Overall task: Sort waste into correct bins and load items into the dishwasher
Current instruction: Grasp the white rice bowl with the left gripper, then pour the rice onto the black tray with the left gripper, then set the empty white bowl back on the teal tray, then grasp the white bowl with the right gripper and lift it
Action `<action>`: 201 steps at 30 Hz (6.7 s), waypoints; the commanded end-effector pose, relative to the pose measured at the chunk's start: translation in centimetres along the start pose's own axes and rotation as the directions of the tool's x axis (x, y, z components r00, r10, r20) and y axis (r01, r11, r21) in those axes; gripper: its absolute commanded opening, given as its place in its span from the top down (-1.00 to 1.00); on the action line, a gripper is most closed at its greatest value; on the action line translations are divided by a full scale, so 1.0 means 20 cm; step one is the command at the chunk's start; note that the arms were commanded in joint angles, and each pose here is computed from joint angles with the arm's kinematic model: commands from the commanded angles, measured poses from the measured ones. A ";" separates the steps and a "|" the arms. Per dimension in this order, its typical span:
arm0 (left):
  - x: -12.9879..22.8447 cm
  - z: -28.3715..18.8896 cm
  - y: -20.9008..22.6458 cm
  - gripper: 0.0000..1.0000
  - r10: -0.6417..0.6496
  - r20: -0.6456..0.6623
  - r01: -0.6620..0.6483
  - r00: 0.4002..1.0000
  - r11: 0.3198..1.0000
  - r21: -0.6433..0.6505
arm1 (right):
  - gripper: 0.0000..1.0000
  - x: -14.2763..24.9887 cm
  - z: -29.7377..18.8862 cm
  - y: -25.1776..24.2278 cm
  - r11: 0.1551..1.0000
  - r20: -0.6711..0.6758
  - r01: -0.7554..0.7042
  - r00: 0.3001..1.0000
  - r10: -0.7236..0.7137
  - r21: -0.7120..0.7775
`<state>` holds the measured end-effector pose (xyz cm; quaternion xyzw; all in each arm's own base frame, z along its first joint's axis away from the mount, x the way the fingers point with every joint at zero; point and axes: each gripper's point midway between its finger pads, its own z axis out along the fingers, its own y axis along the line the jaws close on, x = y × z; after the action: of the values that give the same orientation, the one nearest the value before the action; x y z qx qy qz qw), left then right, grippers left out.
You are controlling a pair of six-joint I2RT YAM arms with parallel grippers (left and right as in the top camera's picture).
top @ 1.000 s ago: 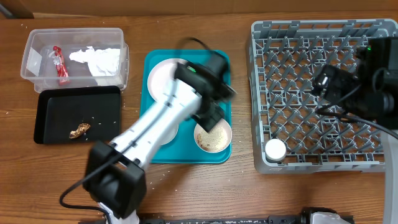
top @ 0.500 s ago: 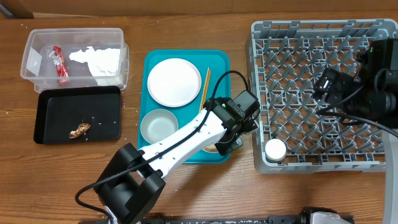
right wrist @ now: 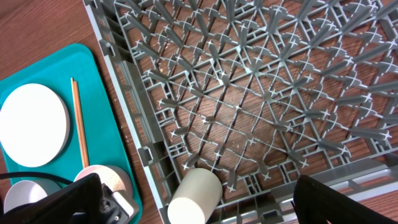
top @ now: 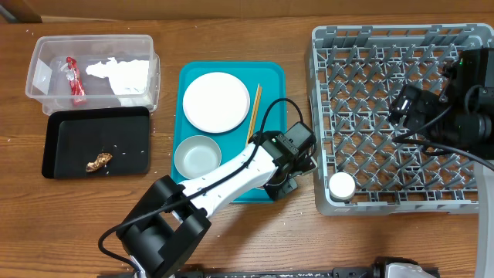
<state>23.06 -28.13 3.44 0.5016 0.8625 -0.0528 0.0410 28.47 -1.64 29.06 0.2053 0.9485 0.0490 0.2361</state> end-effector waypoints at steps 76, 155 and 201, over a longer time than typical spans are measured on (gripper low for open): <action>1.38 -1.25 1.52 0.92 -0.930 0.213 0.153 -0.299 0.174 0.973 | -1.00 -0.01 -0.02 0.00 1.000 0.012 0.027 1.000 -0.027 -0.006; -0.07 -0.13 0.14 0.39 -0.522 -0.167 0.529 0.836 0.848 -0.004 | -1.00 0.01 0.02 0.00 0.999 -0.008 0.053 0.999 -0.053 0.000; 0.79 -1.07 1.48 -0.79 -0.909 0.312 0.949 0.277 0.310 0.060 | 0.01 0.97 1.12 0.82 0.921 -0.446 0.376 0.810 -0.380 -0.101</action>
<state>40.70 2.02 21.12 -0.1275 0.9753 -0.0892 0.1565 28.90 21.15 3.75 -0.0107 0.9986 0.0525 -0.0008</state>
